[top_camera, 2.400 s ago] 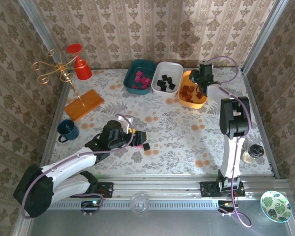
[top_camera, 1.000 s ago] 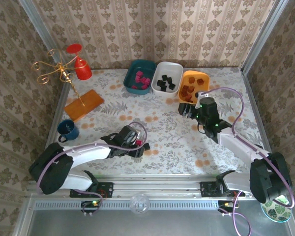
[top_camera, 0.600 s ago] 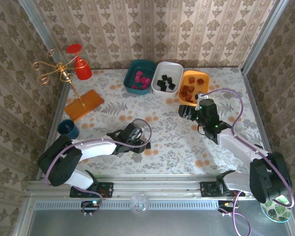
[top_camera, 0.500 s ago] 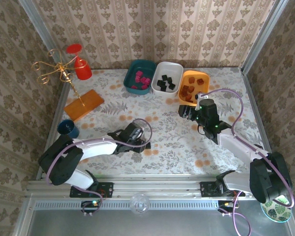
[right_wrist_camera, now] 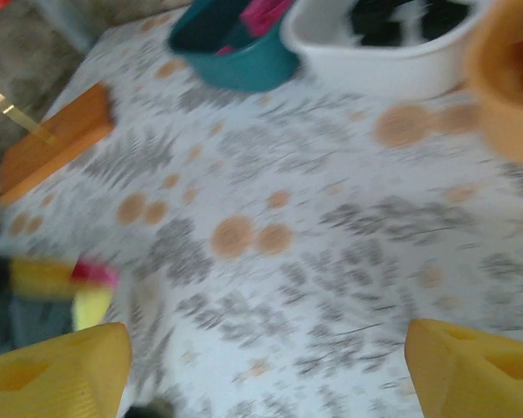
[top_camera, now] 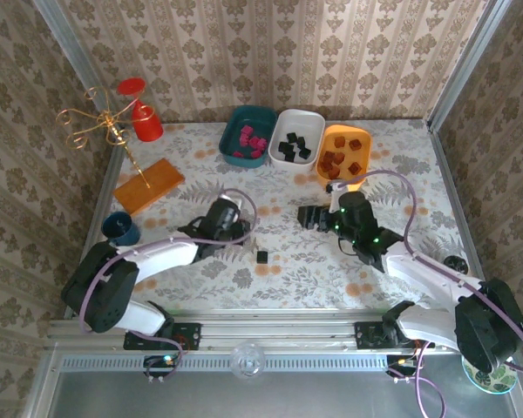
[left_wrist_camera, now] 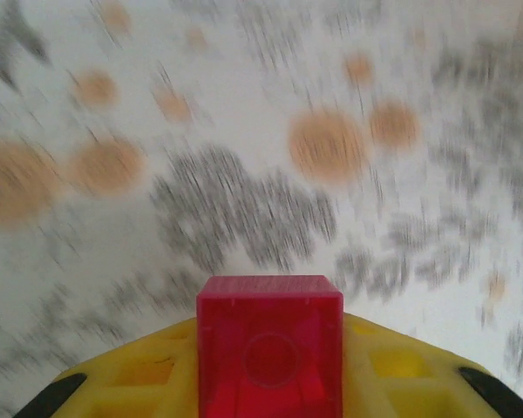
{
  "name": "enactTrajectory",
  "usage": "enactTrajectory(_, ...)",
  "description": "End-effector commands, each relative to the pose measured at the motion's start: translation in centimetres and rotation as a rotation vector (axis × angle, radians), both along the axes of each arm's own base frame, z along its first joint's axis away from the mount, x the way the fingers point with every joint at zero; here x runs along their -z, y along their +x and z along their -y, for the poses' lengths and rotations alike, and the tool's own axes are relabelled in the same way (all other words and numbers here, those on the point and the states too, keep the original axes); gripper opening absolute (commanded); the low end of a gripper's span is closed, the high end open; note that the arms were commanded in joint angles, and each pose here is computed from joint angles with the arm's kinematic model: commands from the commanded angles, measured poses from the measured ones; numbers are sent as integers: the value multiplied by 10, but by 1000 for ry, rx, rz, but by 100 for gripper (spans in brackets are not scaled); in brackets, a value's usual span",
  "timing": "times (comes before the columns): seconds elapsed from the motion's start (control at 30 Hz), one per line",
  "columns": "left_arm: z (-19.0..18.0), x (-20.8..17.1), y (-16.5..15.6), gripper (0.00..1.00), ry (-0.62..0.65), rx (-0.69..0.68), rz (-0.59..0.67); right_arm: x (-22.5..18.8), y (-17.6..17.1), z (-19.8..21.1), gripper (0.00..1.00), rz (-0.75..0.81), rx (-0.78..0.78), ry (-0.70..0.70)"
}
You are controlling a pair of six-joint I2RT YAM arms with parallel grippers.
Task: Sort the legos into containers by color
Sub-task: Pick up the lego from the center of the table, then place the lego in the container.
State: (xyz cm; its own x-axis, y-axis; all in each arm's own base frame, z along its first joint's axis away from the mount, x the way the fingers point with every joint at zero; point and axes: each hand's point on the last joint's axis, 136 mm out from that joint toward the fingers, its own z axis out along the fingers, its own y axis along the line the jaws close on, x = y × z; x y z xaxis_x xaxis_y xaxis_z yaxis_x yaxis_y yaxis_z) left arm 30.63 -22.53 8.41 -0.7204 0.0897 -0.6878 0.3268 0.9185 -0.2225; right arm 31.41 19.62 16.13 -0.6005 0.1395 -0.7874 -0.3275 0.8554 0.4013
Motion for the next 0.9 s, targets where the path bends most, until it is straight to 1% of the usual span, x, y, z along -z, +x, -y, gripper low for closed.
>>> enactTrajectory(0.0, 5, -56, 47, 34, -88, -26, 140, -6, -15, -38, 84, 18, -198, 15)
enactTrajectory(0.1, -3, -72, 90, 34, -105, -74, 175, -10, -20, -55, 84, 42, -276, 6)
enactTrajectory(0.23, -1, -79, 146, 34, -92, -94, 207, -11, -17, -56, 84, 60, -256, 4)
enactTrajectory(0.27, -9, -81, 166, 35, -81, -116, 211, -11, -15, -55, 84, 61, -245, 5)
enactTrajectory(0.43, -7, -64, 237, 39, -83, -134, 161, -7, -15, -48, 84, 39, -198, -1)
enactTrajectory(0.53, -5, -50, 269, 45, -69, -128, 121, 3, -19, -43, 84, 1, -163, -51)
enactTrajectory(0.6, -5, -49, 282, 51, -60, -128, 95, 10, -23, -40, 84, -27, -136, -78)
enactTrajectory(0.63, -4, -56, 287, 55, -66, -120, 96, 16, -25, -39, 84, -45, -122, -87)
enactTrajectory(0.7, 0, -72, 286, 59, -88, -98, 104, 23, -31, -41, 84, -69, -111, -101)
enactTrajectory(0.77, 5, -93, 274, 63, -120, -72, 127, 32, -39, -46, 84, -85, -113, -134)
enactTrajectory(0.87, 8, -116, 236, 68, -167, -42, 168, 46, -48, -56, 84, -104, -112, -180)
